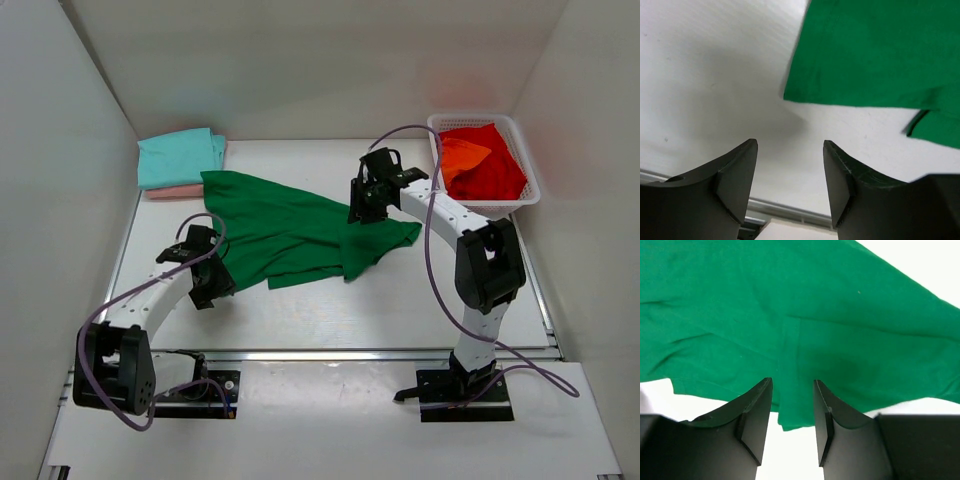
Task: Fold and stack the t-shirts
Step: Flatten out the tshirt
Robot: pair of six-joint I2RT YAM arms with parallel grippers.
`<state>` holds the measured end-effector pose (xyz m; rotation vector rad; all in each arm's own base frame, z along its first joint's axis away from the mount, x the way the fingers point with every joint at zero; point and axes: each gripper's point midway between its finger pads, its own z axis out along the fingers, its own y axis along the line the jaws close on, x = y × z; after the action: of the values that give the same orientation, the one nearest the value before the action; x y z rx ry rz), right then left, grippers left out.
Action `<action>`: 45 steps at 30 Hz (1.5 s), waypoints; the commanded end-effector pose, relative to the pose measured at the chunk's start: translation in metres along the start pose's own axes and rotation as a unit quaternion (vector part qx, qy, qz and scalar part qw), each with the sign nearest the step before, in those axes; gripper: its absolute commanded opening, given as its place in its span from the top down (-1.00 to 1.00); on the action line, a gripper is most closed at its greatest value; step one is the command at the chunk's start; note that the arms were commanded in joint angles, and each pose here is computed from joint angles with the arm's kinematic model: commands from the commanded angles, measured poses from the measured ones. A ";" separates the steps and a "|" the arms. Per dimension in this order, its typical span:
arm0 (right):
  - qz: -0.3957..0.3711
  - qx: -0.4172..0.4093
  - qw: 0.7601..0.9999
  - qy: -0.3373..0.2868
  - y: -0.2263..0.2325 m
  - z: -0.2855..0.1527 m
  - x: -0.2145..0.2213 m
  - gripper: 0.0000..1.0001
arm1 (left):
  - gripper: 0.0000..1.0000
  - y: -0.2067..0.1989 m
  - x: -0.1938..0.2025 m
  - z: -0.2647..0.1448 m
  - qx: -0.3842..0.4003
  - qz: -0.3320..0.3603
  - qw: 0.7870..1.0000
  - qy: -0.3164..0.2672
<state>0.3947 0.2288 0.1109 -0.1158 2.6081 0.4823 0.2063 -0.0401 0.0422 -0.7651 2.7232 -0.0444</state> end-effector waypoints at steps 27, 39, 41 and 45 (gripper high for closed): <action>-0.006 -0.011 1.000 0.018 -0.003 0.025 0.001 0.28 | 1.00 -0.016 -0.035 0.062 -0.030 -0.034 0.999 -0.027; -0.009 -0.021 0.998 0.054 0.028 0.063 0.012 0.24 | 1.00 -0.033 -0.024 0.057 0.006 -0.020 1.000 -0.014; -0.007 -0.001 0.998 0.056 0.023 0.069 0.011 0.22 | 1.00 -0.032 -0.024 0.056 0.005 -0.020 1.000 -0.017; -0.007 0.067 0.995 0.079 0.003 0.077 0.017 0.27 | 1.00 -0.029 -0.022 0.057 0.006 -0.021 1.000 -0.014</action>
<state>0.4049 0.2720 0.0401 -0.1822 2.7720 0.4539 0.2774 -0.0457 0.0115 -0.8072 2.6001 -0.0421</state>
